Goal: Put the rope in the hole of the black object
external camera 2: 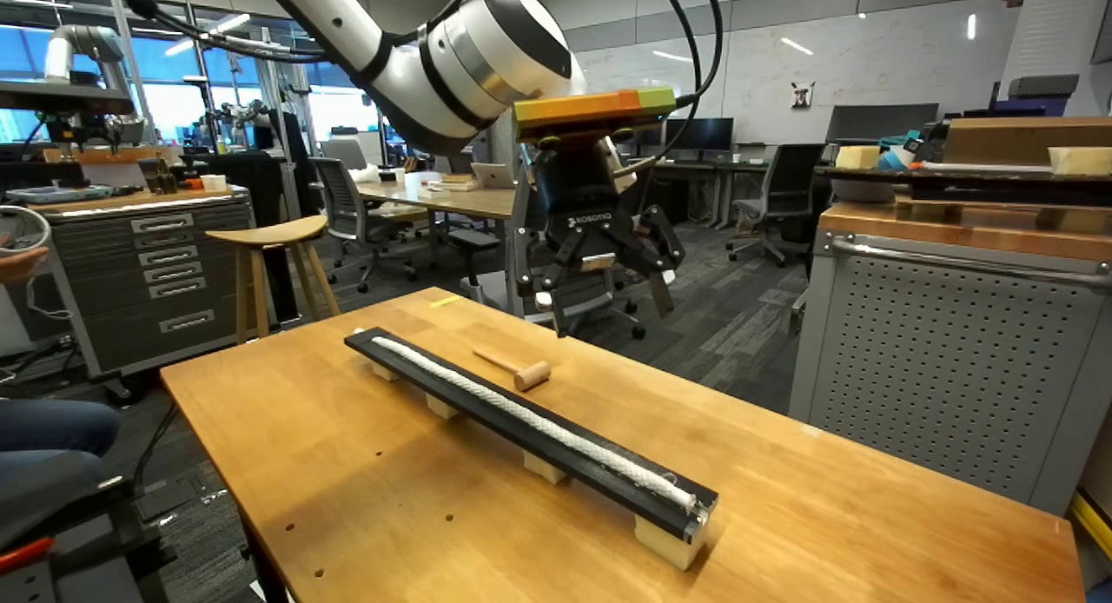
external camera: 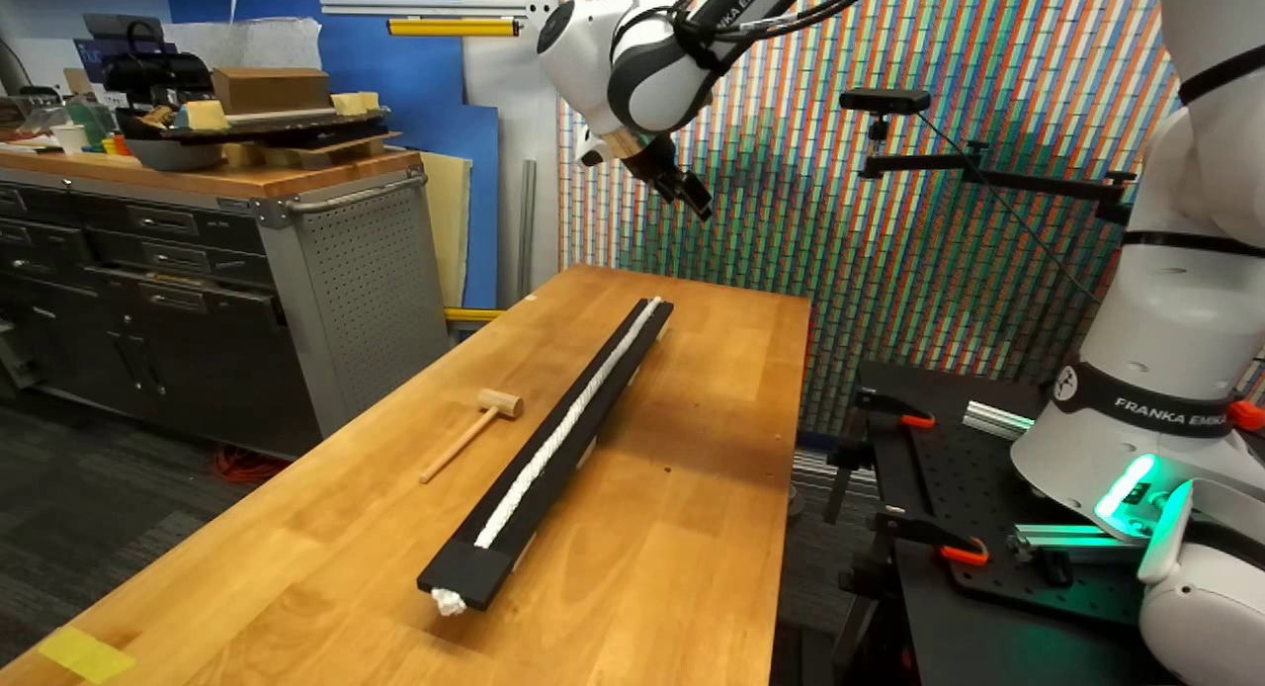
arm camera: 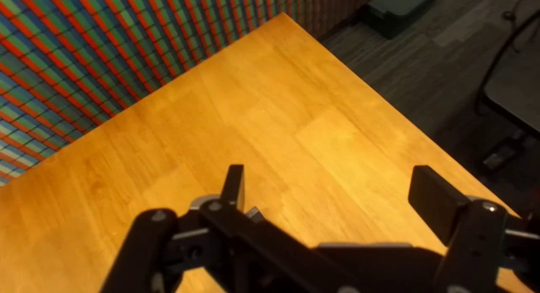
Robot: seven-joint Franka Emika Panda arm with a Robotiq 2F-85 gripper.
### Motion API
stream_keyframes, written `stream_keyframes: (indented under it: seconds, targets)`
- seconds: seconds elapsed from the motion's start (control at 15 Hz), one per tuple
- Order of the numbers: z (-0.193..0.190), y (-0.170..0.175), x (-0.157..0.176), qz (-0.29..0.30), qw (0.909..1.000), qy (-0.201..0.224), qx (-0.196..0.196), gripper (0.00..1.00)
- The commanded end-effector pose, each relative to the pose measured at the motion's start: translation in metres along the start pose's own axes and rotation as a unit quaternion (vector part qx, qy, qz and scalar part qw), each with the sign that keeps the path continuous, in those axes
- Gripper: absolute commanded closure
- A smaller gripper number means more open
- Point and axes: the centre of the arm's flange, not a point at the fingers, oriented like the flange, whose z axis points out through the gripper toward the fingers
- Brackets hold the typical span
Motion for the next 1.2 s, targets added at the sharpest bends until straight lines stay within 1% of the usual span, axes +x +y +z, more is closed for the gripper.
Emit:
stream_keyframes:
  seconds: [0.0,0.2,0.4,0.6,0.73,0.87,0.93,1.0,1.07,1.13]
  targets:
    - [-0.017,0.010,-0.013,0.032,0.9947,0.043,0.088,0.00]
    - [-0.020,0.013,-0.022,0.066,0.9820,0.083,0.156,0.00]
    - [-0.025,0.016,-0.030,0.093,0.9621,0.117,0.228,0.00]
    - [-0.028,0.018,-0.036,0.115,0.9362,0.153,0.295,0.00]
    - [-0.027,0.018,-0.036,0.123,0.9159,0.183,0.335,0.00]
    - [-0.029,0.016,-0.035,0.127,0.8935,0.226,0.367,0.00]
    - [-0.030,0.013,-0.034,0.128,0.8845,0.248,0.374,0.00]
    - [-0.024,0.007,-0.033,0.122,0.9021,0.216,0.353,0.00]
    - [-0.024,0.007,-0.033,0.124,0.8951,0.227,0.363,0.00]
    - [-0.024,0.007,-0.033,0.125,0.8919,0.232,0.368,0.00]
